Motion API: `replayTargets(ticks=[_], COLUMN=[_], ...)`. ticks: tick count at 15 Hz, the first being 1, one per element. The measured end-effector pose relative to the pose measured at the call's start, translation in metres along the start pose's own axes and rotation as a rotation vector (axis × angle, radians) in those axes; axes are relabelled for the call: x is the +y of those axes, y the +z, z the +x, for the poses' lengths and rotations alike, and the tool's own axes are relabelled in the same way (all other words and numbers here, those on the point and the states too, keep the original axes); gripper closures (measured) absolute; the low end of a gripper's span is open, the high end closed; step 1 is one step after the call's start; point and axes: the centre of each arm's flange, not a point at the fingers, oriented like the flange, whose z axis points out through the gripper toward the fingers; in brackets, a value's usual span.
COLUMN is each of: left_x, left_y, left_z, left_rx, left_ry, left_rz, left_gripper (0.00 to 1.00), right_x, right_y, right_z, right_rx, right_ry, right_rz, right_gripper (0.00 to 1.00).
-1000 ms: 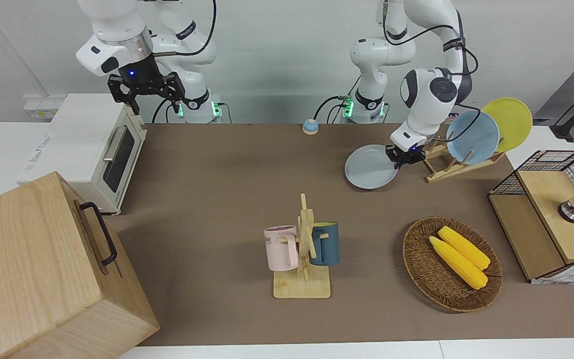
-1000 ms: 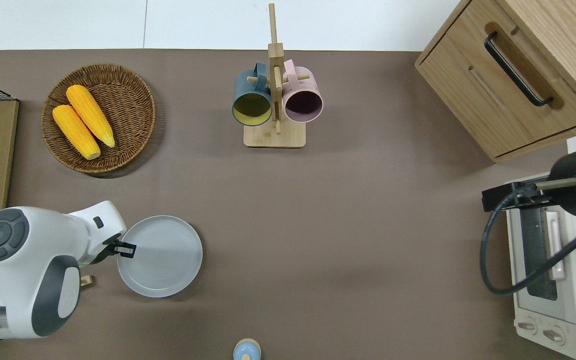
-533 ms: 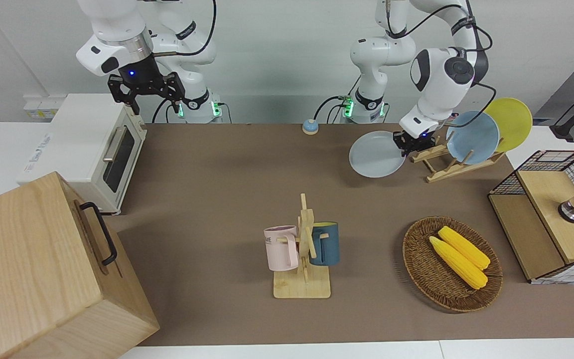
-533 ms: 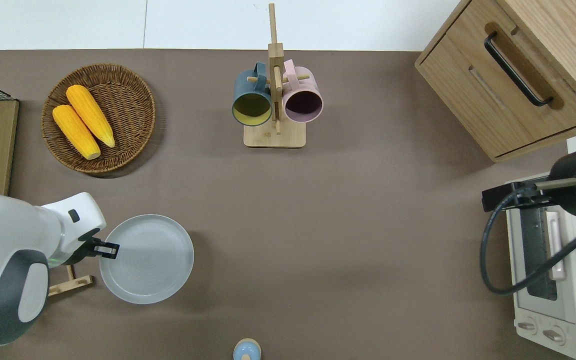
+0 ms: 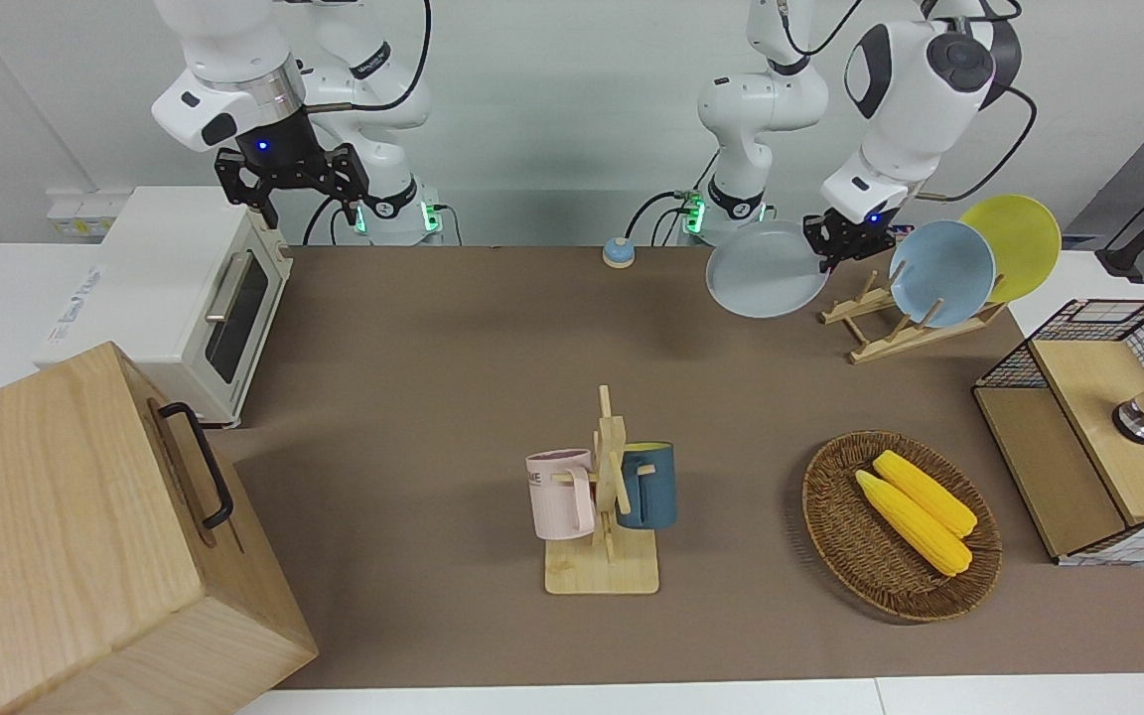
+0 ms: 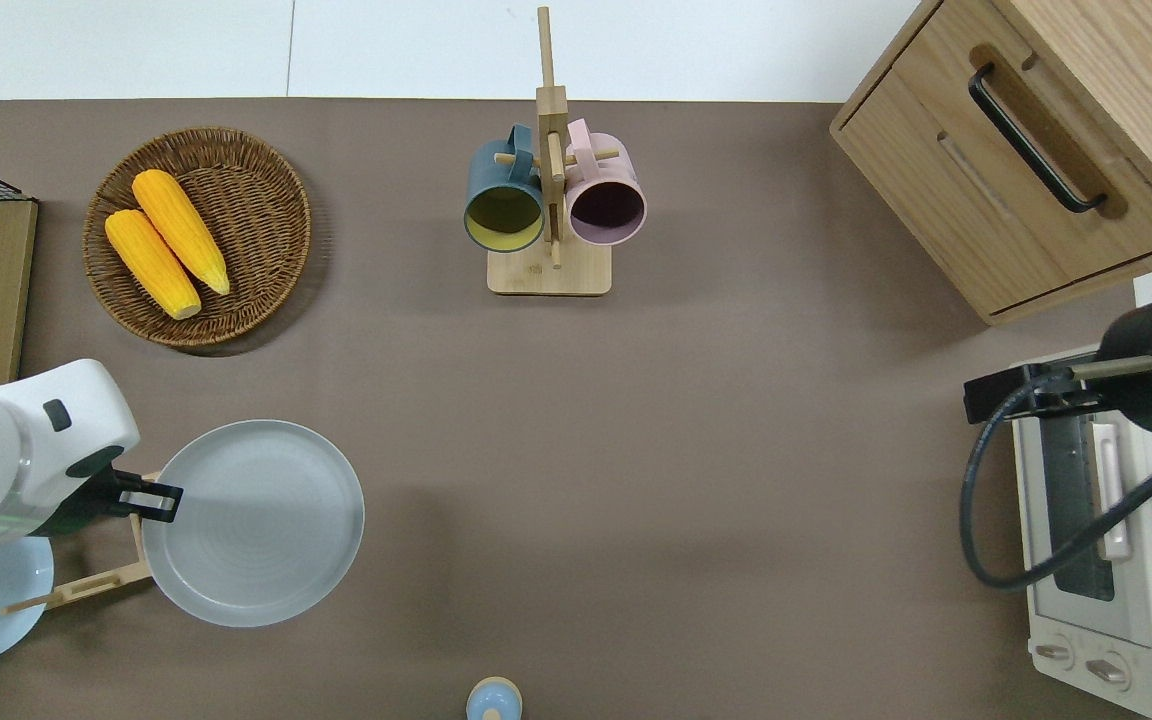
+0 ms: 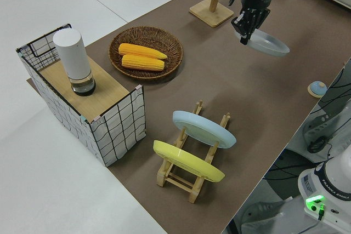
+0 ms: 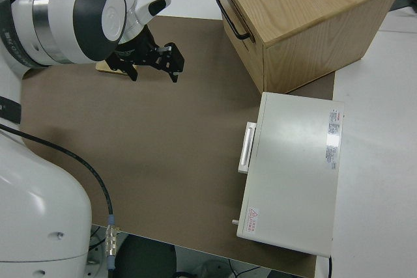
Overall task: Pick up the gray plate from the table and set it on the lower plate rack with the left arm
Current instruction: 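Lift the gray plate and tilt it toward the wooden rack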
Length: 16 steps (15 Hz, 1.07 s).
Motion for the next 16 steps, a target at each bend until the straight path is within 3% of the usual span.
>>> replayTargets(ticks=[4, 10, 16], left_x=[-0.003, -0.019, -0.054], left_y=[-0.022, -0.042, -0.048], left_z=[-0.005, -0.017, -0.030], left_rx=[-0.014, -0.082, -0.112], left_ry=[-0.038, -0.156, -0.324], left_rz=[0.013, 0.183, 0.357], left_gripper=[0.96, 0.96, 0.96], right_x=[0.000, 0.000, 0.000], right_y=[0.000, 0.000, 0.000], right_z=[0.000, 0.000, 0.000], right_rx=[0.000, 0.000, 0.000], right_ry=[0.000, 0.000, 0.000], right_rz=[0.000, 0.000, 0.000], right_gripper=[0.01, 0.01, 0.01])
